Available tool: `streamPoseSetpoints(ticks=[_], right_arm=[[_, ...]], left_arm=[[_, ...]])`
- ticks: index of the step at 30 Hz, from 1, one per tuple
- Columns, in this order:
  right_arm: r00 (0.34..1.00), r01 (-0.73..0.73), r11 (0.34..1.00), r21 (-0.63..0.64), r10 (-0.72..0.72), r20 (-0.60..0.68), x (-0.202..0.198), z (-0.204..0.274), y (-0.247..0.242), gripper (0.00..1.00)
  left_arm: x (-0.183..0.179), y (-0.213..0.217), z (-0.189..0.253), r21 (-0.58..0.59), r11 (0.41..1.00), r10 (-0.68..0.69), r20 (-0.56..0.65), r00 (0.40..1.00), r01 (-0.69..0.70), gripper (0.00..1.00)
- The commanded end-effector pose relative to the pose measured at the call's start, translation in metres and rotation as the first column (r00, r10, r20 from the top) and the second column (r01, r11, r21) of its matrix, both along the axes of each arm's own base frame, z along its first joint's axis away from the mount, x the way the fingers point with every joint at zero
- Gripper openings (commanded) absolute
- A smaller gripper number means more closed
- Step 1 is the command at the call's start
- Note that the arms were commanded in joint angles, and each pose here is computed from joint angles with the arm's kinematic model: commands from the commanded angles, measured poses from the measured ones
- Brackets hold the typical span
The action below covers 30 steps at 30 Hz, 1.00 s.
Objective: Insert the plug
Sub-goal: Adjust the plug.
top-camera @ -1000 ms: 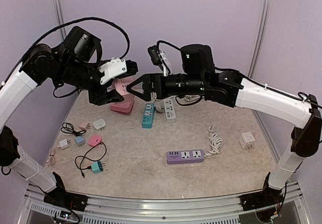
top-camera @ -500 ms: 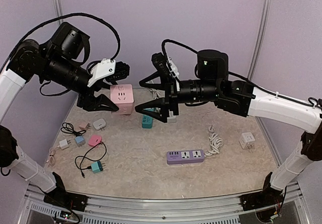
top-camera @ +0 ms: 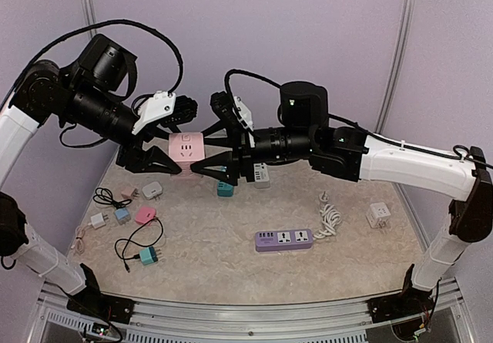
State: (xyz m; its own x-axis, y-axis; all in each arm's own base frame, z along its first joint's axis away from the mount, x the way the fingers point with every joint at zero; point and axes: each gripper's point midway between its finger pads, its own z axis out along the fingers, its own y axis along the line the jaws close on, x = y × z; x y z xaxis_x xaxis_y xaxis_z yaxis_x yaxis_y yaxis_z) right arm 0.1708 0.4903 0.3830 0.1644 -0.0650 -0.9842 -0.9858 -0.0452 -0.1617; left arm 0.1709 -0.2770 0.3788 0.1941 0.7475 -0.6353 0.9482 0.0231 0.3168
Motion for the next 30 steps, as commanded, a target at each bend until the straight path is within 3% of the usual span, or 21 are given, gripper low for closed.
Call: streamPoseSetpoints(ticks=[1,5,6,7,8,10,12,13,16,21,30], right_arm=[[1.0,-0.021,0.999,0.036,0.021,0.001,-0.003,0.012,0.007,0.59],[1.0,-0.015,1.0,0.017,0.015,-0.004,-0.001,0.01,0.009,0.4],[1.0,-0.016,1.0,0.015,0.017,-0.006,-0.001,0.011,0.01,0.32],[1.0,-0.018,1.0,0.011,0.019,-0.011,-0.002,0.012,0.01,0.15],[1.0,-0.014,1.0,0.013,0.015,-0.018,-0.001,0.014,0.01,0.06],[0.999,-0.01,1.0,0.021,0.01,-0.031,-0.001,0.016,0.009,0.0],[0.999,0.009,0.999,0.037,-0.008,-0.046,0.0,0.02,0.007,0.0],[0.998,0.024,0.999,0.047,-0.022,-0.058,0.001,0.024,0.006,0.0],[0.995,0.072,0.994,0.082,-0.066,-0.074,0.007,0.033,0.001,0.0],[0.992,0.096,0.983,0.159,-0.083,-0.09,0.007,0.055,-0.008,0.0],[0.995,0.011,0.954,0.299,0.018,-0.094,-0.011,0.086,-0.012,0.0]], left_arm=[[-0.014,0.004,0.009,-0.021,0.999,-0.038,-0.013,0.999,0.037,0.0],[-0.016,0.004,0.011,-0.03,0.999,-0.042,-0.018,0.999,0.041,0.0],[-0.017,0.004,0.01,-0.03,0.999,-0.043,-0.02,0.999,0.043,0.0],[-0.017,0.004,0.01,-0.03,0.999,-0.044,-0.021,0.999,0.043,0.0],[-0.017,0.004,0.01,-0.03,0.999,-0.042,-0.023,0.999,0.042,0.0],[-0.015,0.005,0.012,-0.038,0.999,-0.029,-0.018,0.999,0.028,0.06],[-0.011,0.007,0.017,-0.051,0.999,0.003,-0.003,1.0,-0.003,0.59],[-0.008,0.008,0.02,-0.059,0.998,0.021,0.009,1.0,-0.02,0.72],[-0.004,0.014,0.028,-0.091,0.995,0.046,0.011,0.999,-0.045,0.92],[-0.004,0.025,0.031,-0.134,0.989,0.053,-0.023,0.998,-0.056,0.98],[-0.003,0.022,0.056,-0.272,0.96,0.056,-0.052,0.997,-0.069,0.95]])
